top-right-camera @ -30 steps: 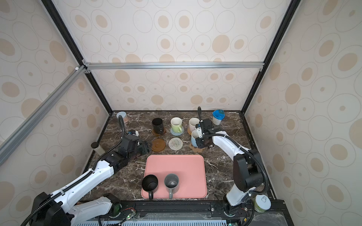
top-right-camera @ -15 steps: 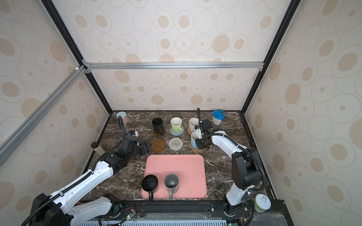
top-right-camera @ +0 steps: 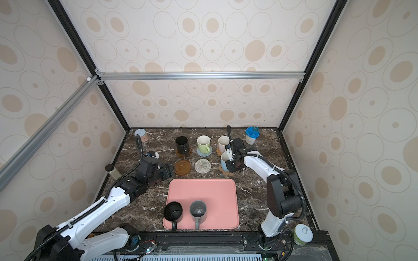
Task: Place cups on coasters
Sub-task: Place the cup on the coaster.
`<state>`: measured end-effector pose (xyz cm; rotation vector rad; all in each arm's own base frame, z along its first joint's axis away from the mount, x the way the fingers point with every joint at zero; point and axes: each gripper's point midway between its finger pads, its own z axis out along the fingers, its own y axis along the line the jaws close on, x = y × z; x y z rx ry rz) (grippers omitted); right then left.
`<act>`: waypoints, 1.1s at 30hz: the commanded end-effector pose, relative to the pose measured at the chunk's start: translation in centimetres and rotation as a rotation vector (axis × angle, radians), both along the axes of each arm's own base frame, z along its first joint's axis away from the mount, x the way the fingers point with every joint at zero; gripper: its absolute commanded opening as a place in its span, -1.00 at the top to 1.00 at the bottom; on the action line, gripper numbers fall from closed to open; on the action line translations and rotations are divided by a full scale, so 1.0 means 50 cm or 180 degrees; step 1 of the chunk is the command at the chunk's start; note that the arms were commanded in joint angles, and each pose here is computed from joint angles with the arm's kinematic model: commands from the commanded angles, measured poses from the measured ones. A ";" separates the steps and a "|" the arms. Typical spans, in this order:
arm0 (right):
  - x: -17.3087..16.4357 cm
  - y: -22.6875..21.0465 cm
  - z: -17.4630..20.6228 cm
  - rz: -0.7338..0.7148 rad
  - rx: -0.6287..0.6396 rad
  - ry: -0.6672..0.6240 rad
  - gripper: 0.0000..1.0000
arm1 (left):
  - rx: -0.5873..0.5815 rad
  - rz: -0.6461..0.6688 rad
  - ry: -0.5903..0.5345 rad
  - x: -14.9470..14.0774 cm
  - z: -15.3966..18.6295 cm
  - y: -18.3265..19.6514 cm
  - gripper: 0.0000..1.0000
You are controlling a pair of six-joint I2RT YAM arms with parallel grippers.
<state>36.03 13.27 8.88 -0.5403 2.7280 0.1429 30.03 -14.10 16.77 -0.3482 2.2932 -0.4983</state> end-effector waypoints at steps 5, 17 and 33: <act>0.012 0.002 0.016 0.0033 0.0033 -0.0114 0.53 | -0.0010 0.0088 -0.0023 -0.004 0.009 0.011 -0.43; -0.004 0.009 0.036 0.0012 0.0163 -0.0102 0.33 | -0.0016 0.0113 -0.0061 -0.008 0.016 0.017 -0.44; -0.026 0.001 0.072 -0.0135 0.0237 -0.0134 0.23 | -0.0010 0.0131 -0.0074 -0.011 0.016 0.022 -0.45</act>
